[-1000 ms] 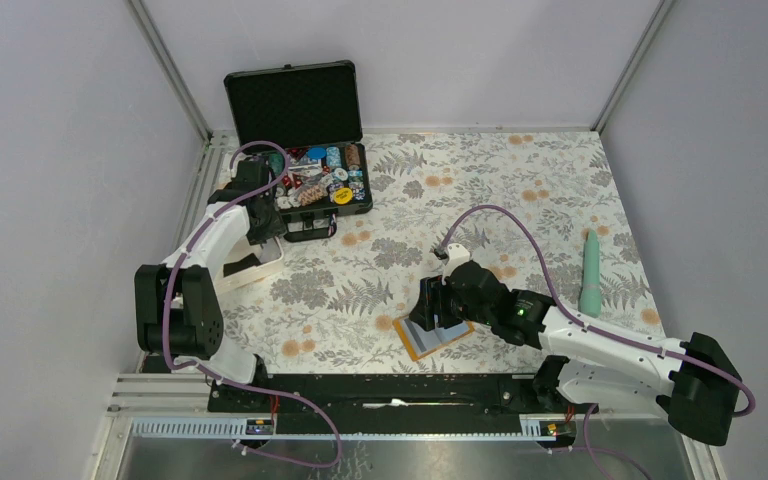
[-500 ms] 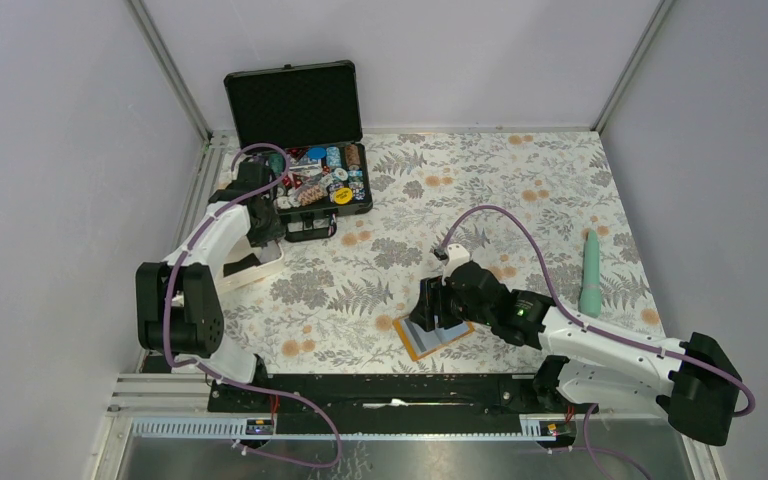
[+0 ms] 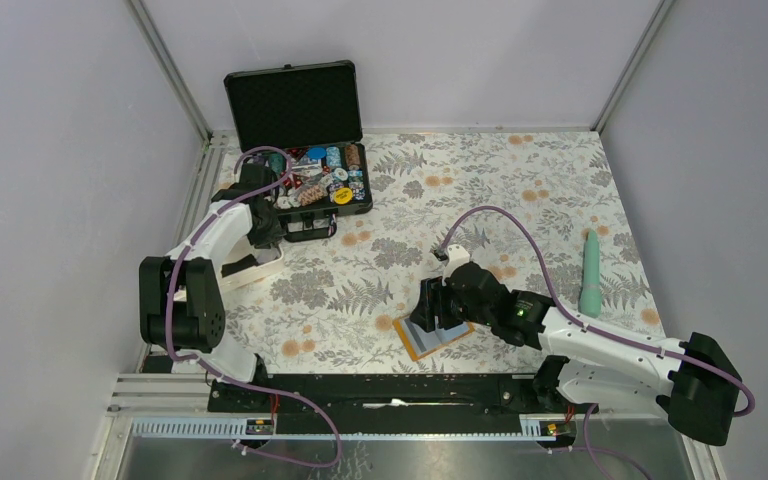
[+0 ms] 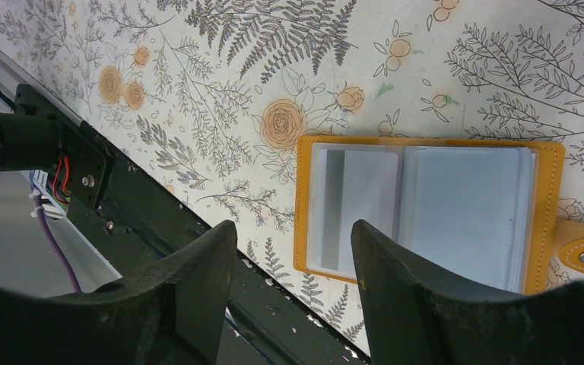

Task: Put the credit cards into the card holder
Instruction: Pick up the credit card from the storage box.

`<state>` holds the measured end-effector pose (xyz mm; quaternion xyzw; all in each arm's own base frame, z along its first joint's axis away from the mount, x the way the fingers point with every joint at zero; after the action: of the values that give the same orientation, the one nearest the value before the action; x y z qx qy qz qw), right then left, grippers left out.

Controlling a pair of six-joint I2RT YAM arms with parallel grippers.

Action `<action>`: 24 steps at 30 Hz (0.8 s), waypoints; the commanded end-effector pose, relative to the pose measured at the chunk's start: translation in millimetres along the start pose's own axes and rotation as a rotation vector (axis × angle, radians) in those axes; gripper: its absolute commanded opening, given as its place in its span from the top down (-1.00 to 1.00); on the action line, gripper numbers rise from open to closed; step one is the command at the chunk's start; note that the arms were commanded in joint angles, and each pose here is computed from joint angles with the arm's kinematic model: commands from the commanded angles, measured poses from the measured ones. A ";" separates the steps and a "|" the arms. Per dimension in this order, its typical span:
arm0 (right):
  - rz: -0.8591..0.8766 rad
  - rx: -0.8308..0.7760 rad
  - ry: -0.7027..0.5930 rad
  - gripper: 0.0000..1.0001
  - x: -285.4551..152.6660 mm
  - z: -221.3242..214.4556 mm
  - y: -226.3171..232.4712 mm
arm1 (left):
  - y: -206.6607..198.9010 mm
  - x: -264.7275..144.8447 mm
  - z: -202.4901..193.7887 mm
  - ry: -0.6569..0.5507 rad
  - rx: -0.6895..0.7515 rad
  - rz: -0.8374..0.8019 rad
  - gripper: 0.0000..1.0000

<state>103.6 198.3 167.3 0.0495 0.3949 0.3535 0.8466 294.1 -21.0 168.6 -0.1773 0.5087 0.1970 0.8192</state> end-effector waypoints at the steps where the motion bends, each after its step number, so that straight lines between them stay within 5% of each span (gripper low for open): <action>1: 0.013 0.008 -0.030 -0.28 1.1 4.2 1.1 | 3.0 -4.0 5.7 -0.035 0.000 0.012 0.67; 12: 0.001 0.011 -0.024 -0.28 3.2 3.3 0.0 | 7.1 -19.7 5.1 -0.060 -0.031 -0.024 1.00; 24: 0.044 0.006 -0.038 -0.30 2.1 6.3 4.1 | 31.5 -57.9 -4.9 -0.124 -0.070 -0.052 1.00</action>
<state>104.6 199.8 166.8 0.0517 0.3927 0.3545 0.8470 265.5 -6.8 205.1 -0.2021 0.4587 0.2051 0.8406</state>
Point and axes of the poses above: each gripper's point midway between its finger pads, its own x axis out along the fingers, its own y axis along the line the jaws close on, z = x × y, the point moved 10 cm from there along -x, back along the fingers, and after that the axes turned 9 degrees about -x, right-handed, at the moved point
